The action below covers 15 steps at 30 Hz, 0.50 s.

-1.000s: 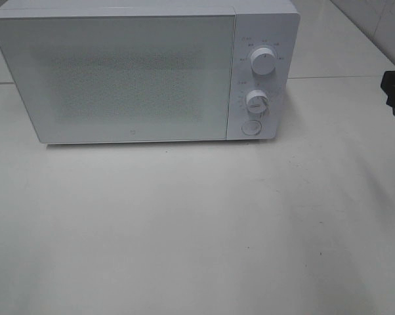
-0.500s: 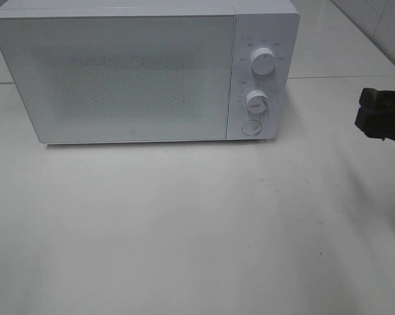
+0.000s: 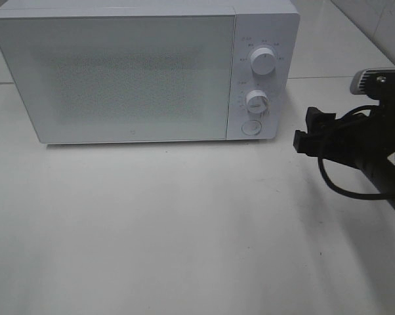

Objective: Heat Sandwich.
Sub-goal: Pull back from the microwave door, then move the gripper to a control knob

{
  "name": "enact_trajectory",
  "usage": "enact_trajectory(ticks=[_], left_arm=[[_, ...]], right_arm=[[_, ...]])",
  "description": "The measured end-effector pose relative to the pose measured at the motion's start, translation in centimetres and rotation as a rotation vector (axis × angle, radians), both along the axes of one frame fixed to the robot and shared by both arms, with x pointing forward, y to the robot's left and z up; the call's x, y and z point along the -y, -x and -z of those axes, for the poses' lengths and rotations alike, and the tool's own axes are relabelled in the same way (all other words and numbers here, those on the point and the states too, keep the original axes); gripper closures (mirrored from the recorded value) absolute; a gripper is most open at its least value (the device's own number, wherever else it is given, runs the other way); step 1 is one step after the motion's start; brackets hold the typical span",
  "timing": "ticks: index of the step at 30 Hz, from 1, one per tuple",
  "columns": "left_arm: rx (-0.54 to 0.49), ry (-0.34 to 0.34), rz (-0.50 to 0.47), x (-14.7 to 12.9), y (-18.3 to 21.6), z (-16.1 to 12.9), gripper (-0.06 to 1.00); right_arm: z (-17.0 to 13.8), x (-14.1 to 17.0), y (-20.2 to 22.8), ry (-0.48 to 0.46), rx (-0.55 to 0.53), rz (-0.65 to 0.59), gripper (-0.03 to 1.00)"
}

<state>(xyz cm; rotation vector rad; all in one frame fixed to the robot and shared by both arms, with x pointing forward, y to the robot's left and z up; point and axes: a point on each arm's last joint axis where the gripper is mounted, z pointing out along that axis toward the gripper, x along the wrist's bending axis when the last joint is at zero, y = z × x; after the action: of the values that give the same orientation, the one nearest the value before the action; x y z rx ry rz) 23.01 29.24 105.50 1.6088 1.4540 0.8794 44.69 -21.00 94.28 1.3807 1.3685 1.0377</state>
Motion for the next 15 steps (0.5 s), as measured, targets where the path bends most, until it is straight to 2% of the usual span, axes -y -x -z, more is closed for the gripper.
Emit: enact_trajectory(ticks=[15], left_arm=[[0.0, 0.0, 0.0, 0.0, 0.0, 0.0, -0.03]], right_arm=[[1.6, -4.2, -0.7, 0.006, -0.044, -0.044, 0.2]])
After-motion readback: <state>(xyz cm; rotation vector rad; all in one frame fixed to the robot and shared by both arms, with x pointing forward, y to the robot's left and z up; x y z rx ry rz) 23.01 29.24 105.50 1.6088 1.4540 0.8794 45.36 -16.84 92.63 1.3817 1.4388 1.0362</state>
